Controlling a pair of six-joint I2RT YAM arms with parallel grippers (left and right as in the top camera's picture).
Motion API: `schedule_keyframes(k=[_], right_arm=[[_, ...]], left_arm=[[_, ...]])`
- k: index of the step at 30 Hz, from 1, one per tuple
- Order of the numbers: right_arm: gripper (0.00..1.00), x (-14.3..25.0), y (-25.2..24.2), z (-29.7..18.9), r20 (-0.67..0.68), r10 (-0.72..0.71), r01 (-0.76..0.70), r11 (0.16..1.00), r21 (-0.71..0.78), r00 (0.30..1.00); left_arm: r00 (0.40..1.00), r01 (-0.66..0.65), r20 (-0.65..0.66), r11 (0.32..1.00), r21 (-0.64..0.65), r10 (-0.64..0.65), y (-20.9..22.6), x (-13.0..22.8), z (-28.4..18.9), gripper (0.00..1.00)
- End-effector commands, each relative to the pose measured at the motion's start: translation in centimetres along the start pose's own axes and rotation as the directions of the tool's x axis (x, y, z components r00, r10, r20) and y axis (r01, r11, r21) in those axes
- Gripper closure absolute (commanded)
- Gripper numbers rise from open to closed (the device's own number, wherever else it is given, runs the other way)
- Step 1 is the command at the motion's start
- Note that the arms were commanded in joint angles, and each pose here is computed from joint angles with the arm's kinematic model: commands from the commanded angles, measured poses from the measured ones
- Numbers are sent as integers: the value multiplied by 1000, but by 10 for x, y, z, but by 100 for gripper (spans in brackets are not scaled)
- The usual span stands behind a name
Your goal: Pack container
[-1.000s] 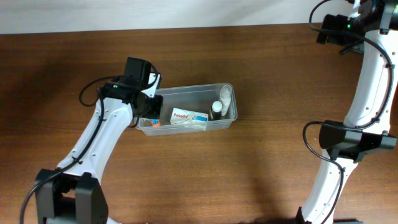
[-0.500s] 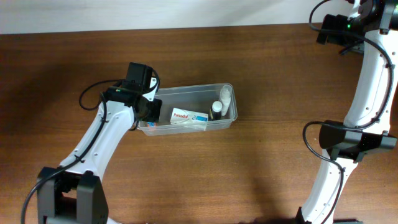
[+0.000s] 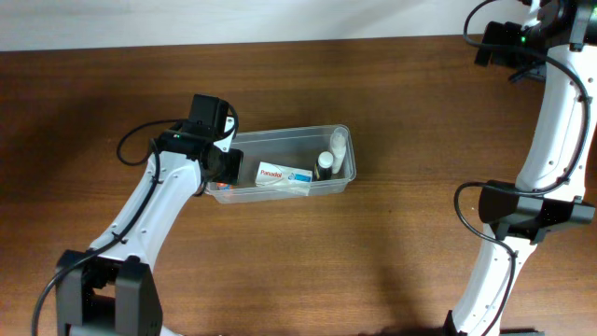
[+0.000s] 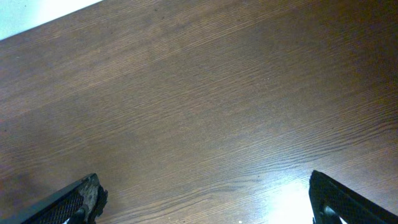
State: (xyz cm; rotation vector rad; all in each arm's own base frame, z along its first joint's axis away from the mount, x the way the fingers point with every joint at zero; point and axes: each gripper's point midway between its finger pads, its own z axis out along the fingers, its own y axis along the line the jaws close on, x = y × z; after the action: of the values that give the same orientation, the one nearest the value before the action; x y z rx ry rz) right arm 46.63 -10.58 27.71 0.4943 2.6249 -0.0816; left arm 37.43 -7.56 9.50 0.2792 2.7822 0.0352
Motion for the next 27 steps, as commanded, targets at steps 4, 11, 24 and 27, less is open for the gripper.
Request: schedule_keyframes(k=[4, 11, 24, 27], right_arm=[[2, 1, -4, -4, 3, 11, -11, 1000, 10, 1000], [2, 1, -4, -4, 3, 11, -11, 1000, 10, 1000], [2, 1, -4, -4, 3, 11, -11, 1000, 10, 1000], [1, 1, -4, -4, 3, 11, -11, 1000, 10, 1000]], left_arm=[[1000, -7, 0, 1000, -9, 7, 1, 1, 0, 35], [997, -2, 73, 1000, -5, 2, 2, -32, -33, 33], [975, 72, 214, 997, -27, -65, 36, -70, -159, 1], [951, 204, 250, 976, -73, -180, 62, -52, -191, 1]])
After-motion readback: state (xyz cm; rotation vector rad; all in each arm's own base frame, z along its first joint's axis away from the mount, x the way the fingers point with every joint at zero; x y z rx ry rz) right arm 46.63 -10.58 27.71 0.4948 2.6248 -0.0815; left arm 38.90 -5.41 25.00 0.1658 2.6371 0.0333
